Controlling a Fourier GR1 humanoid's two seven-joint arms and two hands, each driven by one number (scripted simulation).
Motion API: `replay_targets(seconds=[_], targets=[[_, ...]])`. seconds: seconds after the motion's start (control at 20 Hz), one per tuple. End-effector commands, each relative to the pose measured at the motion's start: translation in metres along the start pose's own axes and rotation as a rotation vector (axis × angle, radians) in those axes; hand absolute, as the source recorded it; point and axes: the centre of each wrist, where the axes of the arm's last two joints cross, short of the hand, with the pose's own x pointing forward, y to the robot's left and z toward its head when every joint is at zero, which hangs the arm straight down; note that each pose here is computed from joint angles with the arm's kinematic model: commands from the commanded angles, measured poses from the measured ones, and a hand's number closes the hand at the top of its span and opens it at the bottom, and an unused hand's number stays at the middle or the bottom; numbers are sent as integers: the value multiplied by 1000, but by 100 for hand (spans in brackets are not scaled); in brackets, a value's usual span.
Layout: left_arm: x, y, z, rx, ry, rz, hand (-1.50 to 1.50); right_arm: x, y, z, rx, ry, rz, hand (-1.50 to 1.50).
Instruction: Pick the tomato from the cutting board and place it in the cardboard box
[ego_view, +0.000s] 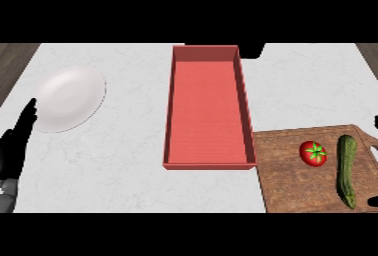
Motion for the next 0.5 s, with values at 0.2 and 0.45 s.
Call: replay_targets(seconds=[0.2,0.45], targets=[[5,-18,-10,5,-6,1,0,32,-32,-58,289,142,253,-150],[-17,-10,-5,-8,1,-17,0,49,-26,-84,441,215,352,-150]])
